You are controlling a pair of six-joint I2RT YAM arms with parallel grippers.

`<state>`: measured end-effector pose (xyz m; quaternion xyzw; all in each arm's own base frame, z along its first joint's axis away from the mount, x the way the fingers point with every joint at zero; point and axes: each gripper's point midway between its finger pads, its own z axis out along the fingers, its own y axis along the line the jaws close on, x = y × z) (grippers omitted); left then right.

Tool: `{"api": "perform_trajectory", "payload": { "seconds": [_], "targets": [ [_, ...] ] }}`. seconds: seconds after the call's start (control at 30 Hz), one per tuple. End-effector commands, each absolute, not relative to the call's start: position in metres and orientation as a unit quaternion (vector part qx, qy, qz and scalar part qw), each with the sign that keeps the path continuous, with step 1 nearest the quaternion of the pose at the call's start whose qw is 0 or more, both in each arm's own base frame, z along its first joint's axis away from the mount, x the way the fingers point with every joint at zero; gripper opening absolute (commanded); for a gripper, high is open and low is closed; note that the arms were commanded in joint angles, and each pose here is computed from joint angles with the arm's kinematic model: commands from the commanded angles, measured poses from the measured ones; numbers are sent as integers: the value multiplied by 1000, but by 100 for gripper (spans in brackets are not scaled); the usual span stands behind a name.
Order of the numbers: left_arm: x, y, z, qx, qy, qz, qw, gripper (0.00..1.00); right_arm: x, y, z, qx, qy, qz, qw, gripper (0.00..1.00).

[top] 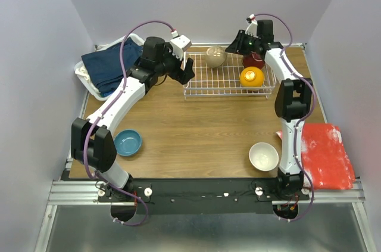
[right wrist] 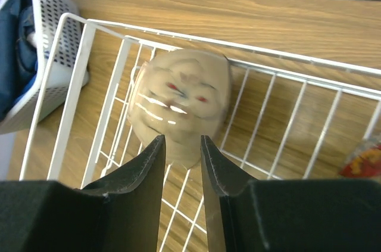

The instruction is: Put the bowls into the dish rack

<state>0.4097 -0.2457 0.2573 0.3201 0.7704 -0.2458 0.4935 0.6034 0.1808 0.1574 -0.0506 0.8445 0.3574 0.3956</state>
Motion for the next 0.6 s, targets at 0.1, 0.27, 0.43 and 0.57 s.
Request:
{"api": "perform_trajectory", "payload": {
  "seconds": [0.1, 0.27, 0.43, 0.57],
  "targets": [
    [399, -247, 275, 323, 750, -258, 516, 90, 594, 155, 174, -40, 860, 297, 413, 38],
    [395, -245, 279, 322, 745, -256, 525, 90, 569, 162, 198, -103, 848, 311, 417, 38],
    [395, -232, 288, 321, 743, -221, 545, 91, 501, 155, 225, -258, 828, 272, 416, 40],
    [395, -222, 293, 321, 740, -193, 559, 91, 388, 131, 200, -454, 791, 214, 351, 41]
  ]
}}
